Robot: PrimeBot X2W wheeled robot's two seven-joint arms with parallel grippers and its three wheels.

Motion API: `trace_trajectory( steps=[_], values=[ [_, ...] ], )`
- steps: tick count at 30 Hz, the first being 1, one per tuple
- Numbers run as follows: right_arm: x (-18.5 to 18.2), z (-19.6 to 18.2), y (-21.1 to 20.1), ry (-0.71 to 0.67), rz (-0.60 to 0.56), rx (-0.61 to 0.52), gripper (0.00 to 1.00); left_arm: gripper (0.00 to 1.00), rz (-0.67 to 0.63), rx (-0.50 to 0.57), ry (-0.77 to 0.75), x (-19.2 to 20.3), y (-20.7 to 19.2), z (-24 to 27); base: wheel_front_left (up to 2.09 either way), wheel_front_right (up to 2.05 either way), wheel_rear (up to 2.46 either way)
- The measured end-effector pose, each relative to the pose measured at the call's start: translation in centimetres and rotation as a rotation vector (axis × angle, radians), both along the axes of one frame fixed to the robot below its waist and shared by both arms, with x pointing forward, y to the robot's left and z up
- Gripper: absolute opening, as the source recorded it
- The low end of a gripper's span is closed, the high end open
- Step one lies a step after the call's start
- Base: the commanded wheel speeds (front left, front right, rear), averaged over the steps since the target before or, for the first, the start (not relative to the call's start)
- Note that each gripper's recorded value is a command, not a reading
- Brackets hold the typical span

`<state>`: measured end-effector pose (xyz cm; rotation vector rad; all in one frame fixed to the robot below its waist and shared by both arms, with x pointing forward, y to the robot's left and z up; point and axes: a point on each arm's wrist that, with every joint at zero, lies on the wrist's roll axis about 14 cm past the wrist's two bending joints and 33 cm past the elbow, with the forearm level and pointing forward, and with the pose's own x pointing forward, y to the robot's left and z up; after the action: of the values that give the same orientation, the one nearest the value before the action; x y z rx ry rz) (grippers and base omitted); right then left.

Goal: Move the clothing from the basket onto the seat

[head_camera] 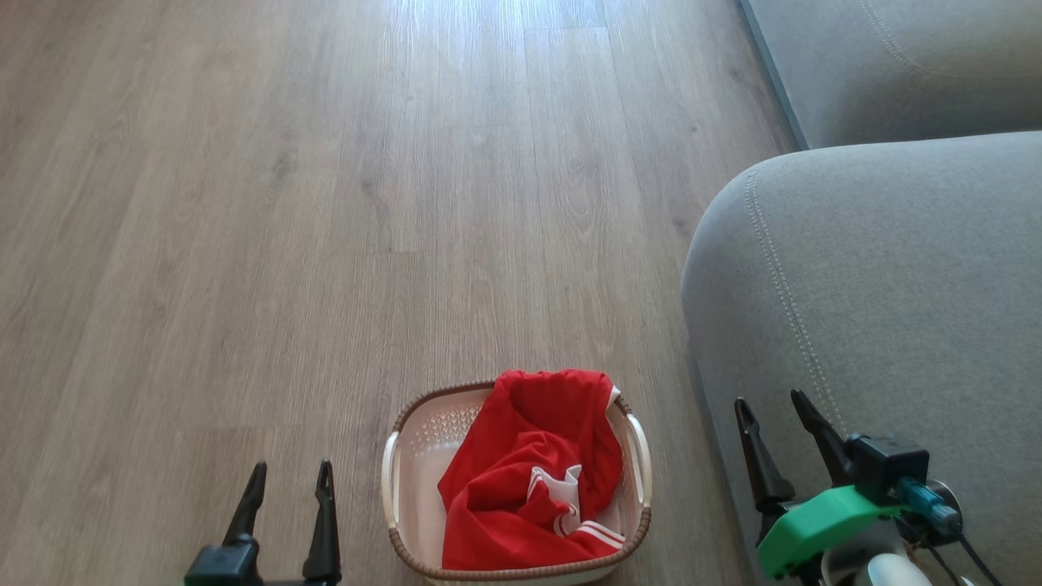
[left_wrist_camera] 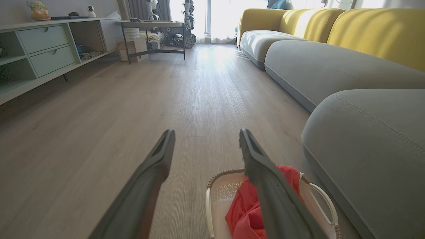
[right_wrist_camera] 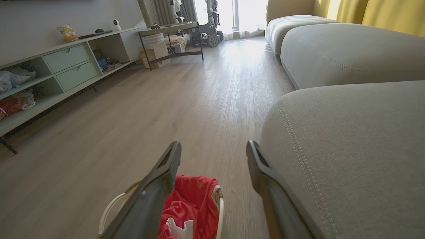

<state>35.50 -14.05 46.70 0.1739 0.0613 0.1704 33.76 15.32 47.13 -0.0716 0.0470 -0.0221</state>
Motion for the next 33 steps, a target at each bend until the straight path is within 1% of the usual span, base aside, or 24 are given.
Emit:
trace_trajectory(
  steps=[6,33],
  values=[
    [0.0,0.0,-0.1,-0.008,0.006,-0.066,1.00,1.00,-0.005,0.060,-0.008,-0.1,0.0,-0.2,0.00,0.00,0.00],
    [0.3,0.5,-0.2,-0.025,-0.003,-0.059,1.00,1.00,0.007,0.058,0.032,-0.3,0.5,-1.4,0.00,0.00,0.00]
  ],
)
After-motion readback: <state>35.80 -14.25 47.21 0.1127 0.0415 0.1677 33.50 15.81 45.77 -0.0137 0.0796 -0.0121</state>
